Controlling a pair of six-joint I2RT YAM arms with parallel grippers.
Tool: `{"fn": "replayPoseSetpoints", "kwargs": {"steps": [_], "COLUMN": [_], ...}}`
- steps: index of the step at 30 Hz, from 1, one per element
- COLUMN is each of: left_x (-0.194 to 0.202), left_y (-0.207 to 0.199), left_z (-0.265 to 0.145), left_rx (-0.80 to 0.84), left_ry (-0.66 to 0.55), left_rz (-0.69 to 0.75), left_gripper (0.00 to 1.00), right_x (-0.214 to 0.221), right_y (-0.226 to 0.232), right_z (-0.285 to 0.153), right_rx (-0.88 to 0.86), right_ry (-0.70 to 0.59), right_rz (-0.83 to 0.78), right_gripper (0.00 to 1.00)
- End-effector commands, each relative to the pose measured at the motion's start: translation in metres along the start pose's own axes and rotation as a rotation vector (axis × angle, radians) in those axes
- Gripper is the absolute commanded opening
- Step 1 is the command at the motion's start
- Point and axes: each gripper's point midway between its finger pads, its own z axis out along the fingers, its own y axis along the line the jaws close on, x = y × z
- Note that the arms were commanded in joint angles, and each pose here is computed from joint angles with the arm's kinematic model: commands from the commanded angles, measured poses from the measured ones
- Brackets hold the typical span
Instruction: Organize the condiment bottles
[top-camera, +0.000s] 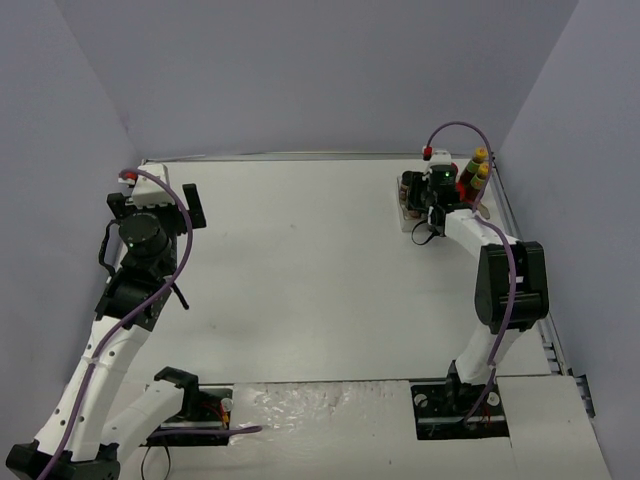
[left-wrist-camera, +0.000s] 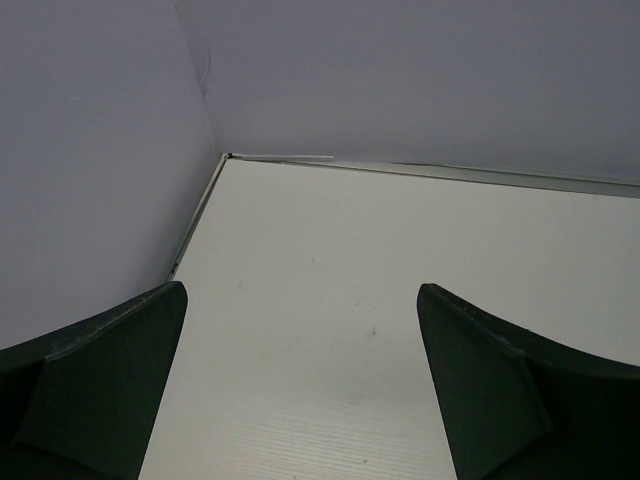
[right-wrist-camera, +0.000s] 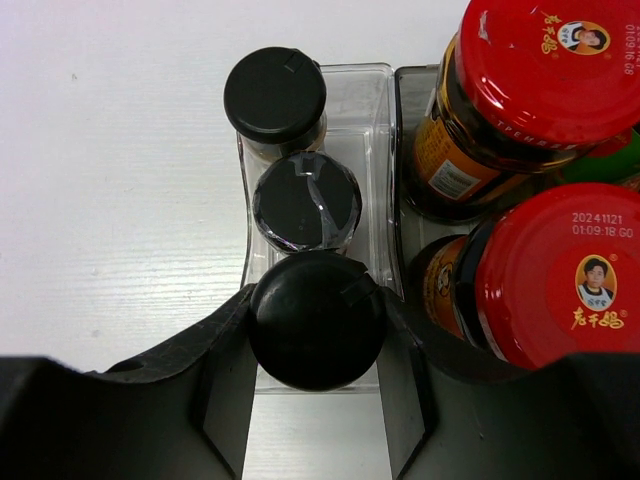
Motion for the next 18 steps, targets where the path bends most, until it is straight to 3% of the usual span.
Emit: {"fn": "replayPoseSetpoints", "kwargs": {"steps": [1,4,8,10,18], "left_x": [-0.024,-0.023,-0.024,-0.024,-0.024], "left_y": [0.003,0.003,0.003,0.003,0.004], "left_z": [0.001,0.001,0.001,0.0,0.0], "left_rx": [-0.013,-0.011,-0.01,-0.009,-0.01], "left_ry": [-0.075,-0.074,-0.078,-0.078,-0.081], "left_rz": [-0.016,-0.015,-0.017,-0.017,-0.015], "left_gripper": [0.97,0.97,0.97,0.97,0.97], "right_x": [-0.021,-0.019,-0.017,-0.018,-0.028], "right_y": [0.002,0.002,0.003,0.004,0.003], "right_z": [0.005,0.003,0.001,-0.001,-0.018], "right_rx": [-0.014,-0.015,-0.017,-0.018,-0.006], "right_ry": [-0.095,-0.094,-0.089,-0.086,-0.095], "right_rz": [0.017,0.017,0.005,0.002,-0.013], "right_gripper": [0.17,0.34,0.38,0.46,0.85]}}
